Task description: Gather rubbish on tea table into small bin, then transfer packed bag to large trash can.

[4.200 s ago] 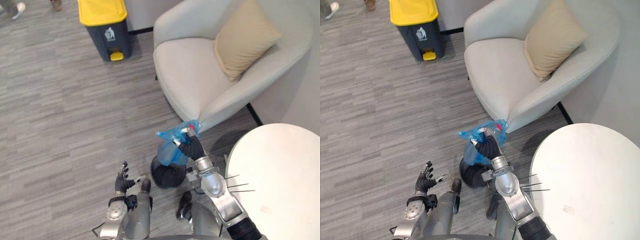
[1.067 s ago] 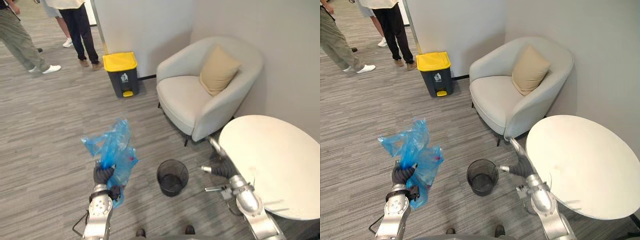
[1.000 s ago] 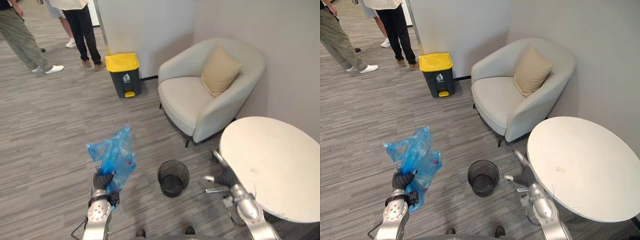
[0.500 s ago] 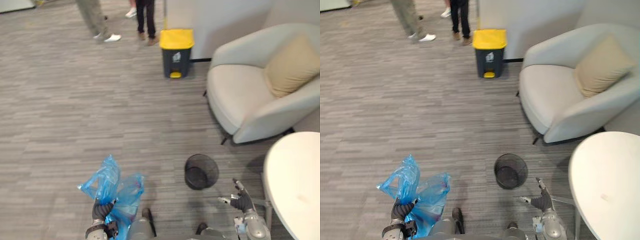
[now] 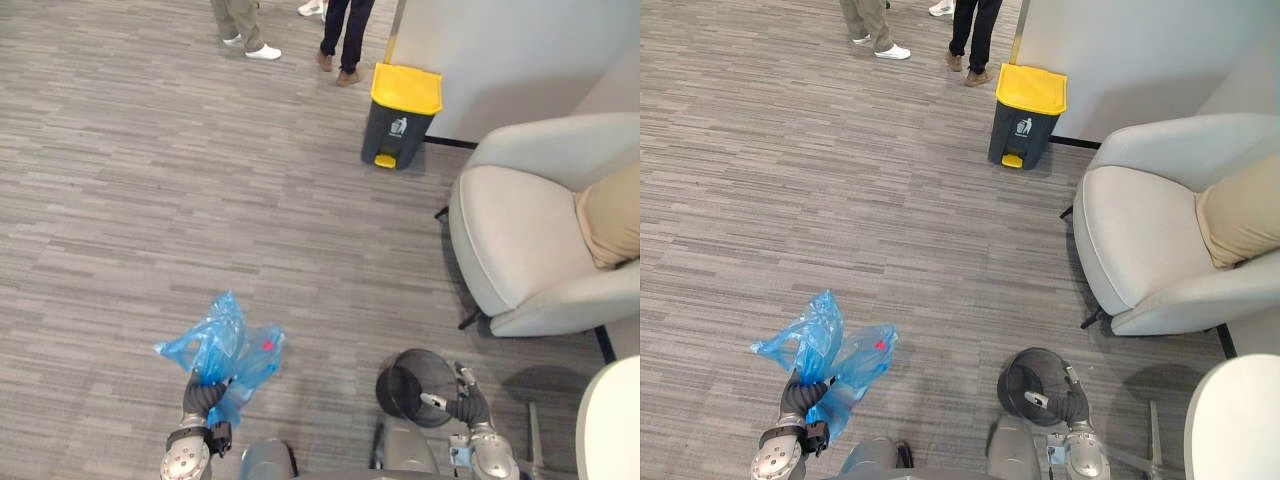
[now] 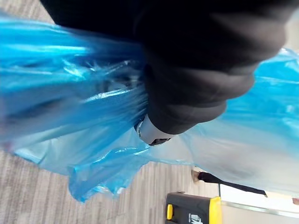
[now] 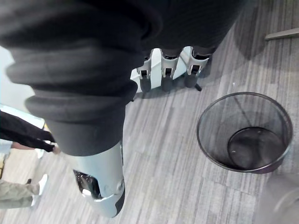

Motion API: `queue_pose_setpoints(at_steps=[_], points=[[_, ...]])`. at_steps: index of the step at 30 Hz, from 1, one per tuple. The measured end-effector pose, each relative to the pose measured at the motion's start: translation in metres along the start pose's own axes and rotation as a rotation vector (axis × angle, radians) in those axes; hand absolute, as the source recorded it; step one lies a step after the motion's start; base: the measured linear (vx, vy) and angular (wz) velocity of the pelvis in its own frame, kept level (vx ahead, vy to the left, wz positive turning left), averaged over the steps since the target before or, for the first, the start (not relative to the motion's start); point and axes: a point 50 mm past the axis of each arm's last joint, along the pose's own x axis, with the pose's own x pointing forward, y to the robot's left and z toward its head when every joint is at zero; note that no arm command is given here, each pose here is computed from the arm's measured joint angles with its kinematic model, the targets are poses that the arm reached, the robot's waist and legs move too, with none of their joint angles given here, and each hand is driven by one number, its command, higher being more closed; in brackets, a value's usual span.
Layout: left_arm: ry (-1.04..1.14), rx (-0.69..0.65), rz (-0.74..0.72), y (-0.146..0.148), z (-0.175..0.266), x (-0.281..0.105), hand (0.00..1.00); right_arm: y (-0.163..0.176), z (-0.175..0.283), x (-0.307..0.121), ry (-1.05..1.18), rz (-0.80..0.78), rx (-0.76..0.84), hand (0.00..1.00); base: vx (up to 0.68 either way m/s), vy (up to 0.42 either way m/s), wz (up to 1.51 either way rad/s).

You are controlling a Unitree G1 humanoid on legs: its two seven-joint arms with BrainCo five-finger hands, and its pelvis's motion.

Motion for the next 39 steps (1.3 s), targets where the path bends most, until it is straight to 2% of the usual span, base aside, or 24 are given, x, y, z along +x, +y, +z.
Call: queue_pose_setpoints(at_steps=[4,8,17,21,30,33,36,37,39], points=[[0.017,-0.022,0.004,-0.009,-0.003,0.003,1.00,-0.004,-0.002,0.000,0.008,-0.006,-0.012,0.00,0.59,-0.128,0.71],[0.062,-0.109,-0.008,-0.029,-0.011,-0.006,1.00,-0.007,0.014,0.004,-0.062,0.001,-0.027,0.00,0.76,-0.202,-0.22],[0.022,-0.127,-0.012,-0.033,-0.002,-0.006,1.00,-0.019,0.044,0.016,-0.174,-0.051,0.006,0.00,0.60,0.064,-0.90],[0.005,-0.089,-0.022,-0.027,0.003,-0.003,1.00,-0.002,0.041,0.015,-0.144,-0.021,0.044,0.00,0.59,0.255,-0.73],[-0.044,-0.028,-0.047,-0.022,0.015,0.010,1.00,0.005,0.044,0.017,-0.152,0.001,0.033,0.00,0.50,0.075,-0.28],[0.015,0.007,-0.036,-0.014,0.002,0.015,1.00,0.005,0.029,0.023,-0.080,0.009,0.011,0.00,0.52,-0.115,0.40],[0.055,-0.024,-0.021,-0.019,-0.006,0.014,1.00,0.003,0.023,0.026,-0.040,0.011,-0.007,0.00,0.70,-0.159,0.18],[0.061,-0.078,-0.026,-0.031,-0.005,0.013,1.00,0.000,0.024,0.027,-0.043,0.008,-0.018,0.00,0.59,-0.169,0.32],[0.058,-0.099,-0.032,-0.036,-0.006,0.009,1.00,0.000,0.028,0.026,-0.065,0.002,-0.008,0.00,0.49,-0.049,-0.03]])
